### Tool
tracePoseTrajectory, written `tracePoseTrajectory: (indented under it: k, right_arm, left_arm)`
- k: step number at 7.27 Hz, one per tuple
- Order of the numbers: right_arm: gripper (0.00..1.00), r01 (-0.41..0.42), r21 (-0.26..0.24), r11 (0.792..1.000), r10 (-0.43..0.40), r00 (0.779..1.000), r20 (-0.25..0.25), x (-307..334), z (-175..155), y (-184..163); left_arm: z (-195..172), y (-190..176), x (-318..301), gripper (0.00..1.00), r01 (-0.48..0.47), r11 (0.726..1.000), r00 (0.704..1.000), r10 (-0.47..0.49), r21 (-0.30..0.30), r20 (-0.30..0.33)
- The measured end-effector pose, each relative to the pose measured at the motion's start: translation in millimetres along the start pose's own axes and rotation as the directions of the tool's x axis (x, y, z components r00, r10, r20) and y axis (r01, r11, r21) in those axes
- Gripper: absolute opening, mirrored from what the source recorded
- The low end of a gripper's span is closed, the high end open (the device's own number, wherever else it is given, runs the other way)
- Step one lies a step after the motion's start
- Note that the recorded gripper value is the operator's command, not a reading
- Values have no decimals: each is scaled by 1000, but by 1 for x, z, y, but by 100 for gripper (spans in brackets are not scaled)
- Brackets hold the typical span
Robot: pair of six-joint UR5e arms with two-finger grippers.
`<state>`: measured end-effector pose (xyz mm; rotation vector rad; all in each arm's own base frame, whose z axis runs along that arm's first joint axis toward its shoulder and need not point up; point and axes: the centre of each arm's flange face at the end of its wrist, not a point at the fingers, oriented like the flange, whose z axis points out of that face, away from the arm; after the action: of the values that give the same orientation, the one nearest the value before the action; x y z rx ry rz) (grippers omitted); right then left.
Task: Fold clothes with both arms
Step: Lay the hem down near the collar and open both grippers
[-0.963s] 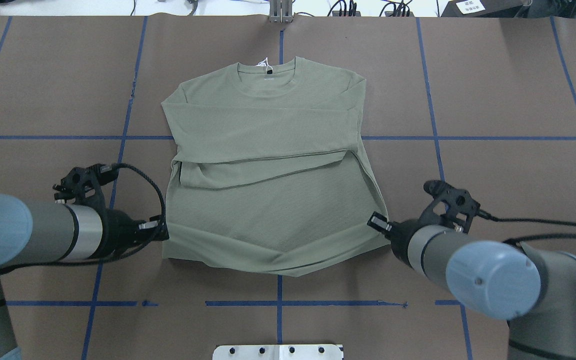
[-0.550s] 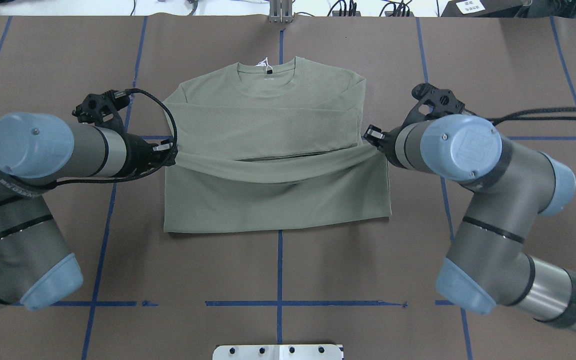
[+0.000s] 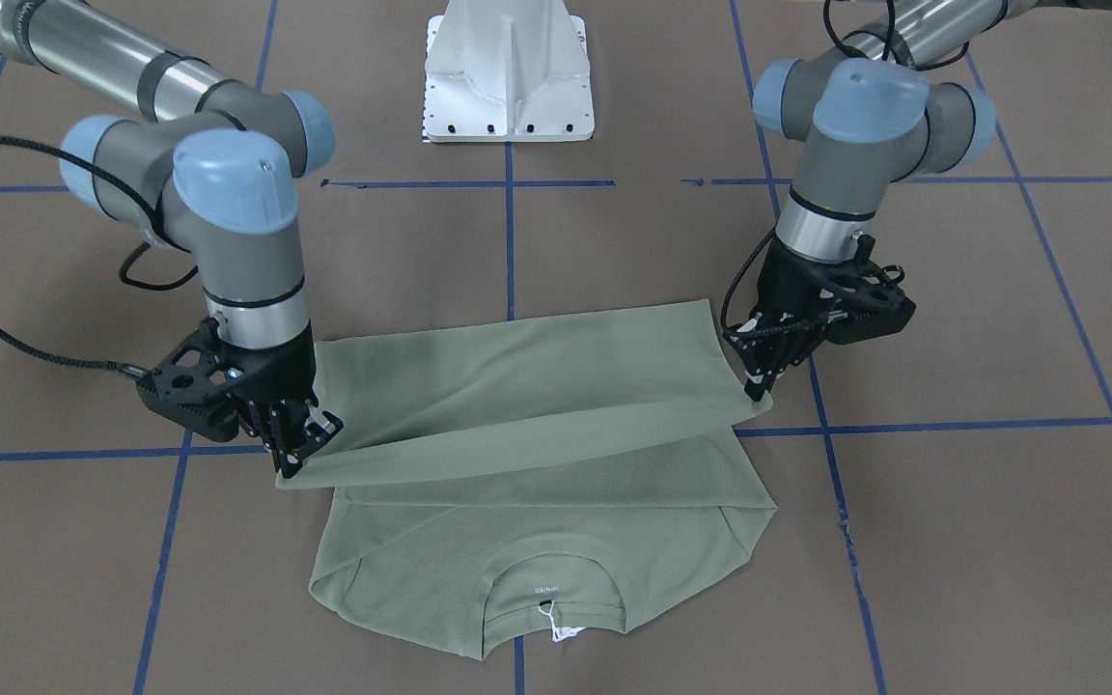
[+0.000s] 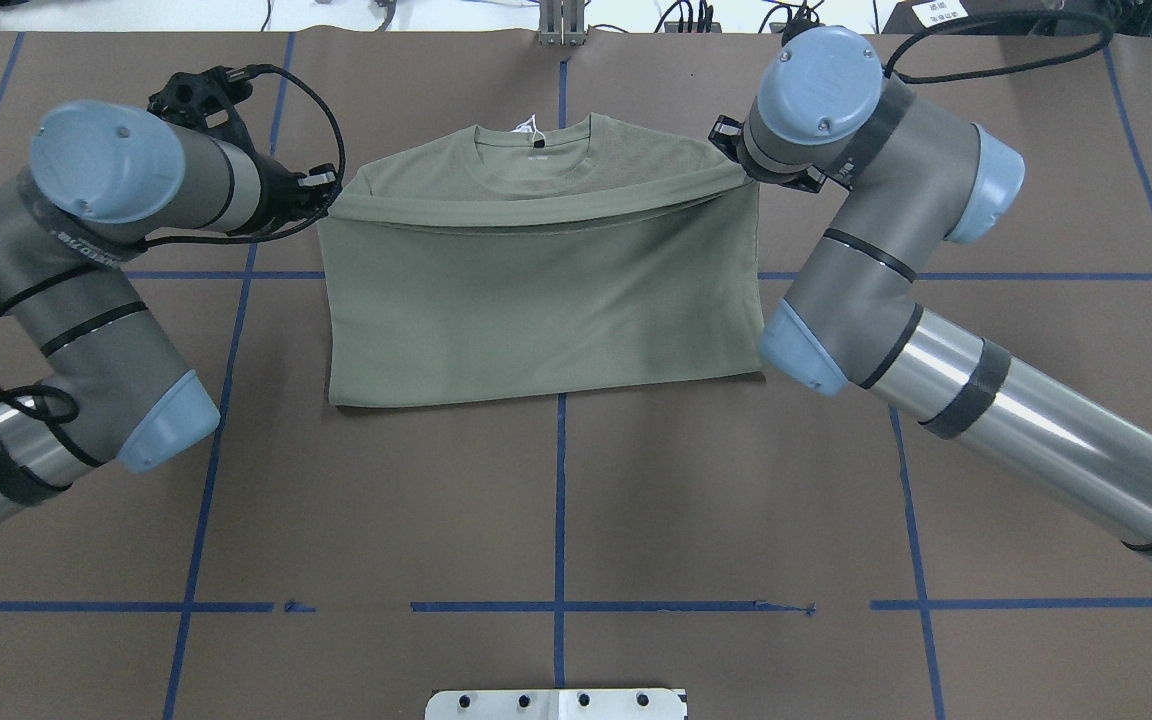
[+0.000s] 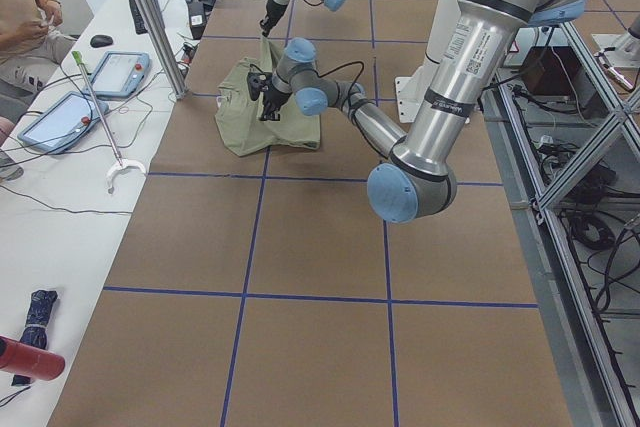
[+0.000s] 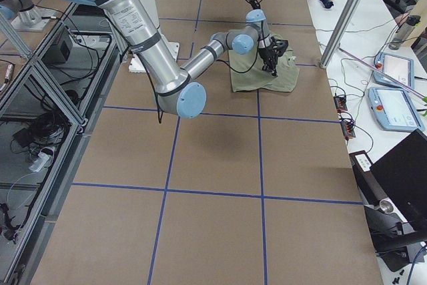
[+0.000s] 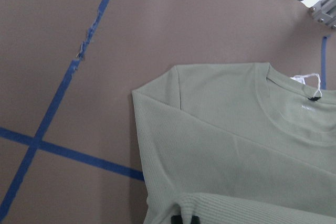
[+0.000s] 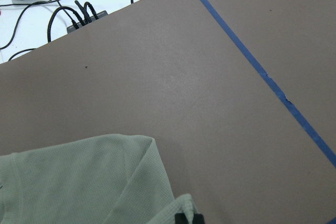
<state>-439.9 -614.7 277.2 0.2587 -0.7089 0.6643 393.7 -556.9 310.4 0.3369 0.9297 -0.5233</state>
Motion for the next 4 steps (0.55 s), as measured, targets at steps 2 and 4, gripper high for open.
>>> tracePoseTrajectory:
  k: [2, 4]
  right_arm:
    - [0, 13, 16, 1000, -12, 1000, -18, -19, 41, -15]
    - [0, 14, 23, 1000, -13, 999, -35, -25, 67, -20]
  left_arm:
    - [52, -17, -4, 0, -12, 997, 1000, 10, 71, 24]
    - [72, -25, -10, 0, -30, 994, 999, 27, 107, 29]
